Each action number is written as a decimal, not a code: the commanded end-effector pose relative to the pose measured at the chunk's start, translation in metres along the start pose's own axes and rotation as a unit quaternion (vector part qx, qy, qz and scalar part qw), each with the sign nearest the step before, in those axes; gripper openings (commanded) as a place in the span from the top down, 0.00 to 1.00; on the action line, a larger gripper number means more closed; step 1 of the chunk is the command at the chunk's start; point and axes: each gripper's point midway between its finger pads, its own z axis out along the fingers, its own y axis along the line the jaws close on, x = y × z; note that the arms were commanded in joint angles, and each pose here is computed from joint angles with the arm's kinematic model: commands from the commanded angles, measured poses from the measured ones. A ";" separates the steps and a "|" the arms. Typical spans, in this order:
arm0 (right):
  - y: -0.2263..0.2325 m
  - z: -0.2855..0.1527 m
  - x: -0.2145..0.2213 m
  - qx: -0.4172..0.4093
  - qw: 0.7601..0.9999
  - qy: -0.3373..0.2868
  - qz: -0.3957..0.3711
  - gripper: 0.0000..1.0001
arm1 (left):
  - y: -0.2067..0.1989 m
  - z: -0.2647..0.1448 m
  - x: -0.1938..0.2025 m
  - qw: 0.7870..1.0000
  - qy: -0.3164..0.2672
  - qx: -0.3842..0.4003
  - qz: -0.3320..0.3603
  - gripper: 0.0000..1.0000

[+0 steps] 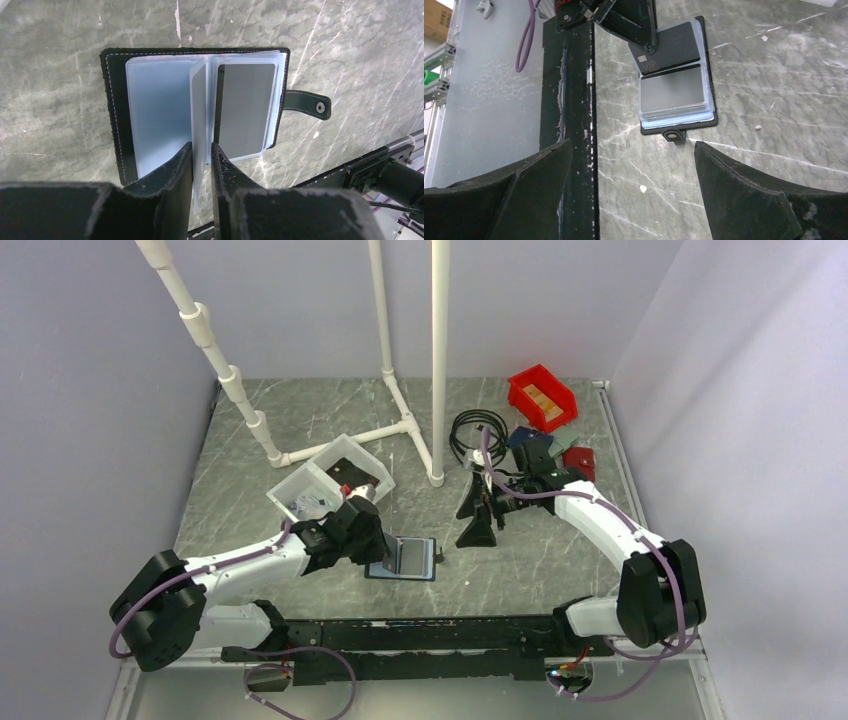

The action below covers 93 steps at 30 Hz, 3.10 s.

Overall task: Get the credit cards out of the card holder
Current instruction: Remove the credit card from the card holder.

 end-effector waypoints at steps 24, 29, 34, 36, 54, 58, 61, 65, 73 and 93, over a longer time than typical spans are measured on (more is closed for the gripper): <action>0.020 0.037 0.007 -0.072 0.997 0.021 0.001 0.07 | -0.009 -0.008 -0.008 0.998 -0.030 0.060 0.008 1.00; 0.031 0.046 0.006 -0.108 0.994 0.018 0.015 0.07 | -0.034 -0.027 -0.024 0.987 -0.077 0.135 0.033 1.00; 0.036 0.050 0.001 -0.127 0.992 0.014 0.025 0.09 | -0.060 -0.048 -0.037 0.970 -0.116 0.208 0.051 1.00; 0.038 0.049 -0.002 -0.134 0.991 0.009 0.029 0.09 | -0.072 -0.055 -0.041 0.961 -0.125 0.240 0.059 1.00; 0.029 0.048 -0.020 -0.132 0.985 -0.017 0.109 0.33 | -0.121 -0.079 -0.049 0.908 -0.162 0.370 0.108 1.00; 0.022 0.044 -0.023 -0.123 0.985 -0.024 0.122 0.38 | -0.127 -0.083 -0.048 0.899 -0.163 0.388 0.118 1.00; 0.017 0.041 -0.023 -0.113 0.985 -0.030 0.127 0.40 | -0.128 -0.086 -0.050 0.896 -0.170 0.393 0.118 1.00; 0.014 0.040 -0.023 -0.102 0.986 -0.030 0.127 0.42 | -0.125 -0.092 -0.052 0.894 -0.183 0.392 0.117 1.00; 0.022 0.038 -0.026 -0.128 0.983 -0.036 0.126 0.46 | -0.135 -0.101 -0.051 0.879 -0.185 0.422 0.124 1.00; 0.038 0.030 -0.038 -0.182 0.975 -0.051 0.115 0.70 | -0.151 -0.116 -0.053 0.856 -0.188 0.465 0.123 1.00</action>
